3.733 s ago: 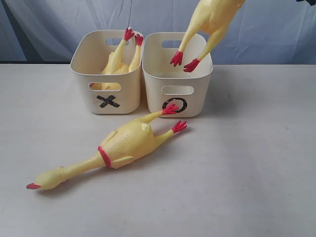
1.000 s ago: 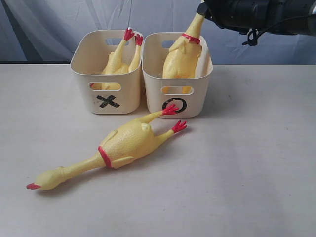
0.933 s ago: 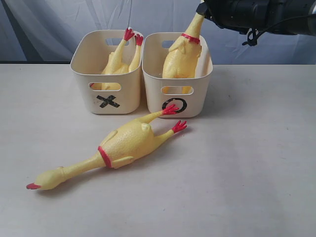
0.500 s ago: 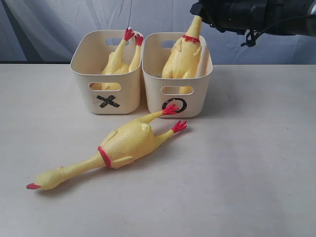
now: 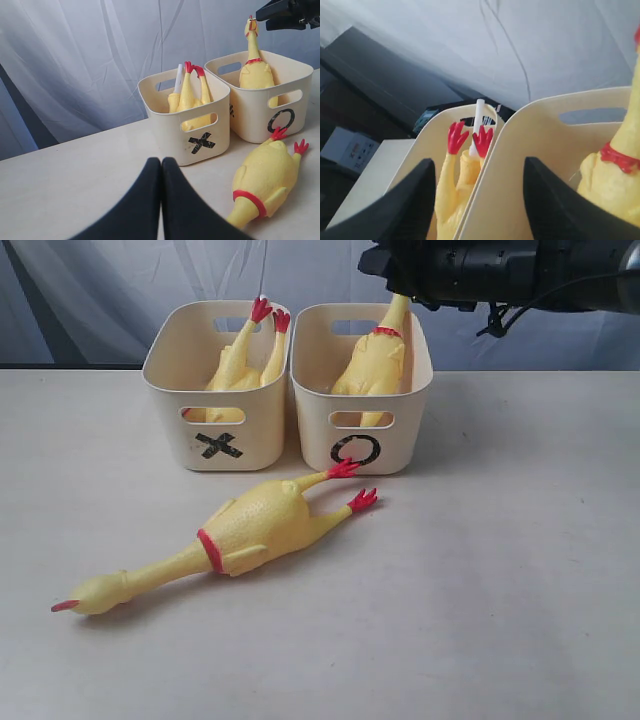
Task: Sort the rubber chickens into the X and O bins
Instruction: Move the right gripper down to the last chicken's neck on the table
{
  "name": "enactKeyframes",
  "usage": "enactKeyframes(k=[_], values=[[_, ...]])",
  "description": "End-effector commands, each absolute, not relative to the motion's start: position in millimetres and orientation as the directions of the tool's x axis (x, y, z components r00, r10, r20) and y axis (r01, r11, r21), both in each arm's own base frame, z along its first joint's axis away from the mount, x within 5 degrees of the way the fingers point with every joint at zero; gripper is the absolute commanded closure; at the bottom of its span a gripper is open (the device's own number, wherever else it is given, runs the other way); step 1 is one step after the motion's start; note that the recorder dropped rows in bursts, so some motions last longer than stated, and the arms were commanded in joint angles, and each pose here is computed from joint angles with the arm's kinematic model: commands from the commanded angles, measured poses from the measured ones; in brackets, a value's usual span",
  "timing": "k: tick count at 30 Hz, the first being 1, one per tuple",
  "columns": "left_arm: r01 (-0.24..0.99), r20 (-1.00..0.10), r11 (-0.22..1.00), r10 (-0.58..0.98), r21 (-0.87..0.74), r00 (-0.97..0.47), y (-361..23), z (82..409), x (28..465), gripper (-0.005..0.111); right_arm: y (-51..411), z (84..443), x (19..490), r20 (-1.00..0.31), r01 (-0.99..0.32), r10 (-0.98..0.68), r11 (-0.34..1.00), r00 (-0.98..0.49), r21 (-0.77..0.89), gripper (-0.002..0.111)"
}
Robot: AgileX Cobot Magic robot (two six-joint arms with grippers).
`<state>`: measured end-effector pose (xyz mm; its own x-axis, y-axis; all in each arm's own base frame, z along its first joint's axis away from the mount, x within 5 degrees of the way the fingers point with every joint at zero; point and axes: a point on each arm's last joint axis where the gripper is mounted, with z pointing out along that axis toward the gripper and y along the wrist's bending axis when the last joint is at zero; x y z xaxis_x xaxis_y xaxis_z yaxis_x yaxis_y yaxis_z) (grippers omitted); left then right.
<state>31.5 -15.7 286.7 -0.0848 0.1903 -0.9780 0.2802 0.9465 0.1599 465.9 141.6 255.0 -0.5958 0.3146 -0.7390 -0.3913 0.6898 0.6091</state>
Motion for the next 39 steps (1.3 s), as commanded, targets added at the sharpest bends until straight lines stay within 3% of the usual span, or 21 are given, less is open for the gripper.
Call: enactKeyframes(k=[1, 11, 17, 28, 39], values=[[0.275, -0.981, 0.949, 0.182, 0.156, -0.071, -15.4, 287.1, 30.8, 0.106, 149.8, 260.3, 453.5, -0.768, -0.527, 0.174, 0.633, -0.616, 0.566, 0.057], [0.275, -0.981, 0.949, 0.182, 0.156, -0.071, -15.4, 287.1, 30.8, 0.106, 164.3, 271.5, 425.3, -0.834, -0.777, -0.043, 0.39, -0.55, 0.493, 0.057], [0.275, -0.981, 0.949, 0.182, 0.156, -0.071, -15.4, 287.1, 30.8, 0.106, 171.3, 262.6, 407.4, -0.831, -0.878, -0.338, 0.35, -0.443, 0.325, 0.057], [0.274, -0.98, 0.949, 0.183, 0.158, -0.071, -15.3, 287.1, 30.8, 0.106, 233.9, 273.2, 367.3, -0.815, -0.987, -0.57, 0.163, -0.109, 0.018, 0.057], [0.274, -0.98, 0.949, 0.183, 0.158, -0.071, -15.3, 287.1, 30.8, 0.106, 287.5, 260.8, 328.9, -0.667, -0.977, -0.721, -0.066, 0.188, -0.204, 0.06]])
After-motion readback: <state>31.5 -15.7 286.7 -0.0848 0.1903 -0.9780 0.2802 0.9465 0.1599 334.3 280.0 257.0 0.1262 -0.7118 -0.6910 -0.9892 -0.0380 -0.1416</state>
